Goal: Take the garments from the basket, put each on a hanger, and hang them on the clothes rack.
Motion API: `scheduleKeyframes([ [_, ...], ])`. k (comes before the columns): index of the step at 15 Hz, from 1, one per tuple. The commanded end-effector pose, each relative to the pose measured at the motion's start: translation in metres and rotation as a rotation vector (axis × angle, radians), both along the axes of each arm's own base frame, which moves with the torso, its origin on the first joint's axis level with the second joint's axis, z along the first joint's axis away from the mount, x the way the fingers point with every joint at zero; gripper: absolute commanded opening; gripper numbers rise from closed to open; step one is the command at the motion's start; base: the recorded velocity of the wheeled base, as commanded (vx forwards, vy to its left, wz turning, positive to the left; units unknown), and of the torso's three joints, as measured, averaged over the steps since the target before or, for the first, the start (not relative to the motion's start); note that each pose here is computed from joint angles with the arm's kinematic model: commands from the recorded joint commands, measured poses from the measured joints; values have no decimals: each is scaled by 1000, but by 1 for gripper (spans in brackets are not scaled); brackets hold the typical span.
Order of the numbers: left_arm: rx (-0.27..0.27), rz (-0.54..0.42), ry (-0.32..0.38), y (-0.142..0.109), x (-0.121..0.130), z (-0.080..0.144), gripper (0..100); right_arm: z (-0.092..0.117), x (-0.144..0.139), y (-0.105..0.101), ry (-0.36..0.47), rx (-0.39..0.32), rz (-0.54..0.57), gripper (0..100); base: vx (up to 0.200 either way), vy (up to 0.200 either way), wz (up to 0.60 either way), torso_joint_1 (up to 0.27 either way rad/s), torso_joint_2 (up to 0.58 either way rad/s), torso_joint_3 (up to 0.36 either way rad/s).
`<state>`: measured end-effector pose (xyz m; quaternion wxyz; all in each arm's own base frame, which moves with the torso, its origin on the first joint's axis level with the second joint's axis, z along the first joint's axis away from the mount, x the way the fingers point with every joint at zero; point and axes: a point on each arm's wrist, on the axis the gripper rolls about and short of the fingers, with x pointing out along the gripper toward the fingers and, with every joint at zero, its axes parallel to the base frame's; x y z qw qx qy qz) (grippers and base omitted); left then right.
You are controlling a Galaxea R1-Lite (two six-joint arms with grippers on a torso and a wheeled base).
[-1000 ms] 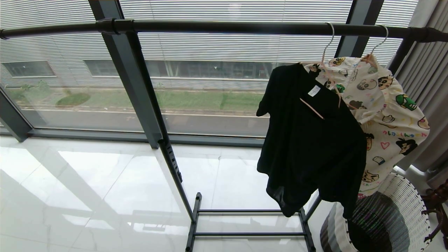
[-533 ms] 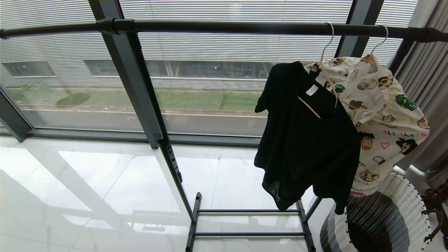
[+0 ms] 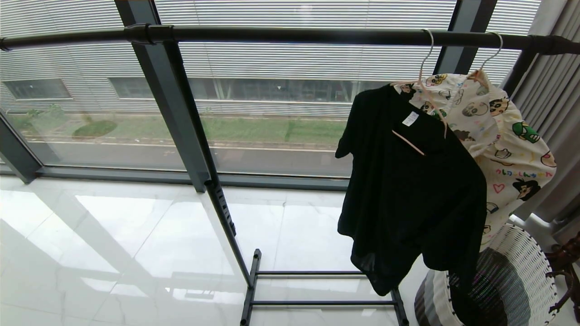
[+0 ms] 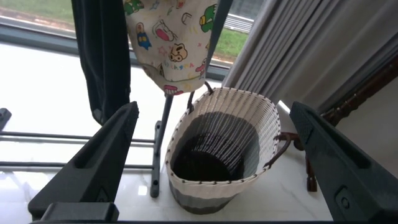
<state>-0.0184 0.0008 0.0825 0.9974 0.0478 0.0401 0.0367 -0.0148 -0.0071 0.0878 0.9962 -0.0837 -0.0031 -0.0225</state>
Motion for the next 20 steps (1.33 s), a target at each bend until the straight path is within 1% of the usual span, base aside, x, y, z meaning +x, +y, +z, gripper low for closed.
scheduleKeyframes([
  [1,-34,-140,-78,-2,-6,-3,100,0,0,0,4,-1,-2,100,0,0,0,0,0,0],
  [2,-43,-226,-77,-4,-7,-3,100,0,0,0,4,0,-5,100,0,0,0,0,0,0],
  [3,-48,-240,-76,-4,-7,-3,100,0,0,0,3,14,-6,100,0,0,0,0,0,0],
  [4,-63,-224,-77,-4,-7,-2,100,0,0,0,4,32,-8,100,0,0,0,0,0,0],
  [6,-157,-197,-79,-3,-7,-2,100,-1,0,0,7,65,-9,100,0,0,0,0,0,0],
  [7,-162,-169,-81,-3,-6,-2,100,-1,0,0,6,79,-9,100,0,0,0,0,0,0],
  [8,-159,-163,-81,-2,-6,-2,100,-1,0,0,6,80,-9,100,0,0,0,0,0,0],
  [9,-160,-205,-78,-3,-7,-2,100,-1,0,0,6,80,-7,100,0,0,0,0,0,0],
  [10,-175,-246,-76,-4,-7,-2,100,-1,0,0,6,80,-6,100,0,0,0,0,0,0],
  [11,-186,-245,-75,-4,-7,-2,100,-1,0,0,6,82,-6,100,0,0,0,0,0,0],
  [13,-155,-280,-76,-5,-7,-2,100,-1,0,0,5,110,-6,100,0,0,0,0,0,0],
  [14,-108,-307,-78,-6,-7,-2,100,-1,0,0,4,120,-6,100,0,0,0,0,0,0],
  [15,-109,-225,-80,-4,-6,-2,100,-1,0,0,4,120,-6,100,0,0,0,0,0,0],
  [16,-109,8,-88,1,-4,-7,100,0,0,0,3,122,-6,100,0,0,0,0,0,0],
  [17,-120,48,-96,2,-5,-6,100,0,0,0,1,122,-6,100,0,0,0,0,0,0],
  [18,-105,-10,-89,1,-4,-7,100,0,0,0,0,124,-5,100,0,0,0,0,0,0],
  [19,-102,-17,-87,1,-4,-7,100,0,0,0,0,124,-5,100,0,0,0,0,0,0],
  [20,-116,-16,-87,1,-4,-7,100,0,0,0,-3,125,-5,100,0,0,0,0,0,0],
])
